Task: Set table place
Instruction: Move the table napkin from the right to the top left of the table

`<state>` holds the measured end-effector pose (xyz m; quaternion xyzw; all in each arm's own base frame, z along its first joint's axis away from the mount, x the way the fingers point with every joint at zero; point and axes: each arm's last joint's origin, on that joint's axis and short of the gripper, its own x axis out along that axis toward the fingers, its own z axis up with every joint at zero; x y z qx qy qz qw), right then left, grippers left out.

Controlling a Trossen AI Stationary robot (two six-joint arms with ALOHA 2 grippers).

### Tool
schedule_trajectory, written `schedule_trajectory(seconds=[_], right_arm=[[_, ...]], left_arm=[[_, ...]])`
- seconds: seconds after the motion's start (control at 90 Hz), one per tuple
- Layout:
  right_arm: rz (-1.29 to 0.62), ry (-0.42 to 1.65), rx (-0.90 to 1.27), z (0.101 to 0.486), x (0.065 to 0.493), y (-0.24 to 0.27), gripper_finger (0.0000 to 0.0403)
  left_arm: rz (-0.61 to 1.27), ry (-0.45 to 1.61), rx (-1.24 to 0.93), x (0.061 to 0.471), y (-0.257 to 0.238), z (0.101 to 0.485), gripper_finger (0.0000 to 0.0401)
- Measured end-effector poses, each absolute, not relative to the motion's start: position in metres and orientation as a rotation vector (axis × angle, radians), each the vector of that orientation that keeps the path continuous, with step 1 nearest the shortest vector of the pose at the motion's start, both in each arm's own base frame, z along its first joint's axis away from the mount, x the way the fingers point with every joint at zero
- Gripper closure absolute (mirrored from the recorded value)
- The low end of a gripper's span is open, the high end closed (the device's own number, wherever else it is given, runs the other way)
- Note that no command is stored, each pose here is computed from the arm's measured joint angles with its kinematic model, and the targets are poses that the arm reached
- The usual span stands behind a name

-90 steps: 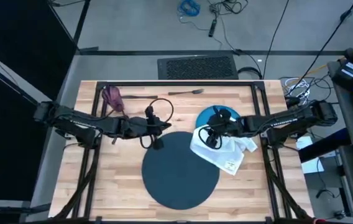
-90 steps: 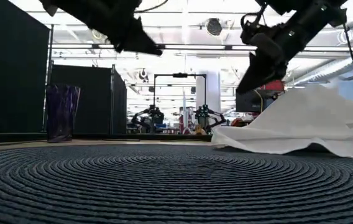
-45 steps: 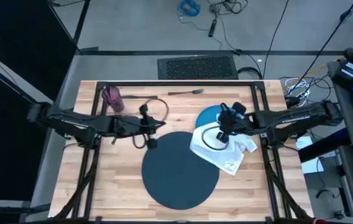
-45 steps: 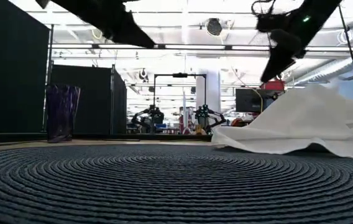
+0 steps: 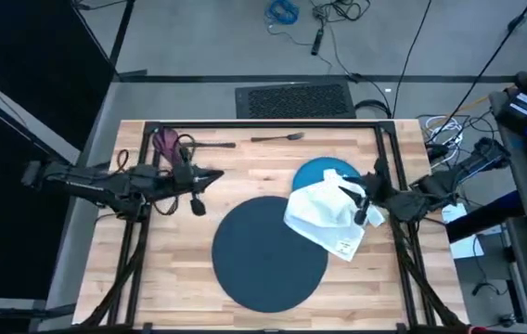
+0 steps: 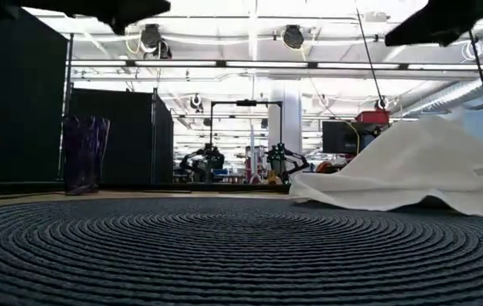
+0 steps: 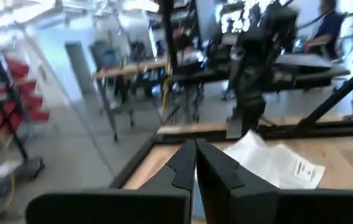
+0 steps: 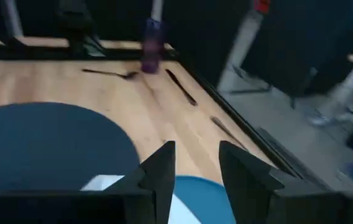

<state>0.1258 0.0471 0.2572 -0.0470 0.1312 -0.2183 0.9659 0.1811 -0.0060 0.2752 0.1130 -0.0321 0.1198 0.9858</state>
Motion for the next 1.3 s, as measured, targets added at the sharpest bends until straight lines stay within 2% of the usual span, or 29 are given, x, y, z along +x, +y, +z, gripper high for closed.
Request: schedule_trajectory(seconds=[0.067,0.222,0.289,0.444,0.656,0.856,1.056,1.167,1.3], right_arm=[[-0.430,0.215,-0.065,0.252,0.125,0.047,0.0293],[-0.409,0.152,-0.024,0.254,0.127,0.048,0.0293],[-0.408,0.125,0.003,0.257,0.128,0.049,0.0293],[-0.405,0.138,-0.033,0.257,0.130,0.048,0.0293],[-0.375,0.160,0.027,0.253,0.138,0.043,0.0288],[-0.446,0.237,-0.037,0.243,0.150,0.037,0.0234],[-0.506,0.252,0.015,0.240,0.155,0.030,0.0170],[-0.512,0.220,0.076,0.254,0.155,0.030,0.0159],[-0.539,0.213,0.111,0.260,0.157,0.028,0.0165]], left_arm=[[0.292,-0.062,0.227,0.181,-0.002,0.275,0.0401],[0.656,0.031,0.171,0.177,0.011,0.269,0.0401],[0.720,0.064,0.145,0.176,0.012,0.264,0.0401],[0.639,0.120,0.211,0.178,0.012,0.260,0.0401],[0.523,0.135,0.207,0.184,0.016,0.255,0.0401],[0.540,0.167,0.196,0.189,0.020,0.249,0.0401],[0.543,0.167,0.189,0.189,0.021,0.249,0.0401],[0.542,0.186,0.194,0.189,0.021,0.247,0.0401],[0.539,0.213,0.200,0.189,0.021,0.245,0.0401]])
